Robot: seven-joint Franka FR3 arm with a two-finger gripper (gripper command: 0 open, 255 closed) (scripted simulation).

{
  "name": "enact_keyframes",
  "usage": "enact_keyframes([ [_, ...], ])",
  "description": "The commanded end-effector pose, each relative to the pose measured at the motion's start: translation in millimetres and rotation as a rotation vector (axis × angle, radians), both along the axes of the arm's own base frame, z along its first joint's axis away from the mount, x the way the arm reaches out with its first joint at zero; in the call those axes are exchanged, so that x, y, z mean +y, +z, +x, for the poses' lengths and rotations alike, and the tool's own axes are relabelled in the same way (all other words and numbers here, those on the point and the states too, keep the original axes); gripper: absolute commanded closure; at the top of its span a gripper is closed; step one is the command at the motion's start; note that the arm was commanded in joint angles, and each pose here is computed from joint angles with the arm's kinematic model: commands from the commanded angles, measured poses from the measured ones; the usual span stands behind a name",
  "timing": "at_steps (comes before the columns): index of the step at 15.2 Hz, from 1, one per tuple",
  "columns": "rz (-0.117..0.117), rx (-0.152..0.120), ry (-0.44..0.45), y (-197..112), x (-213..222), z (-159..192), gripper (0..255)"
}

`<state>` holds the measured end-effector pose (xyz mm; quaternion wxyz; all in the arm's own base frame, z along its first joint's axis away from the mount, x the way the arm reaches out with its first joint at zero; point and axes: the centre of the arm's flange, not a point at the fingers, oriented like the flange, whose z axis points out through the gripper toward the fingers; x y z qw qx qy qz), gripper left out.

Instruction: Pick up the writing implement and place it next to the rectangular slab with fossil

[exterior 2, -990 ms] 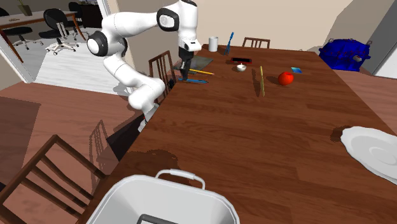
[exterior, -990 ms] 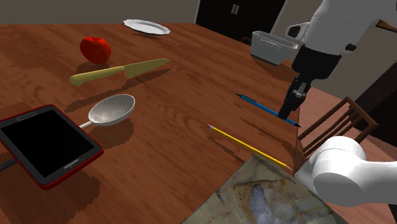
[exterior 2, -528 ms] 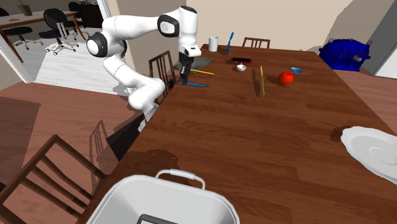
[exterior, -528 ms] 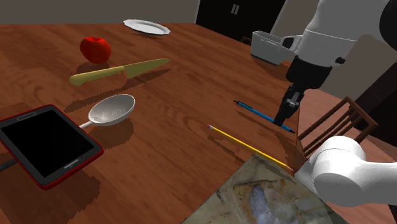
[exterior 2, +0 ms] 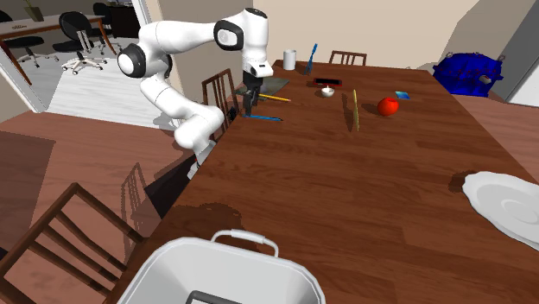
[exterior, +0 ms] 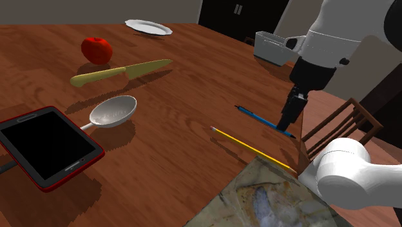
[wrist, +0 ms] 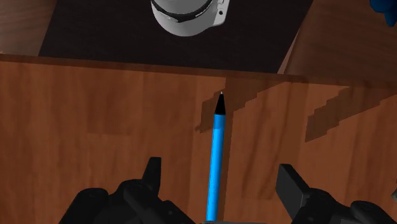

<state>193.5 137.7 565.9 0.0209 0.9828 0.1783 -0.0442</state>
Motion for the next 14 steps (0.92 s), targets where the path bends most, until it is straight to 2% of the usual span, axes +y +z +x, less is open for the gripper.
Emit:
enact_keyframes([
  [1, 0.0, 0.0, 0.0, 0, 0, 0, 0],
  [2, 0.0, 0.0, 0.0, 0, 0, 0, 0],
  [6, 0.0, 0.0, 0.0, 50, 3, 4, 0],
  [14, 0.0, 0.0, 0.0, 50, 3, 4, 0],
])
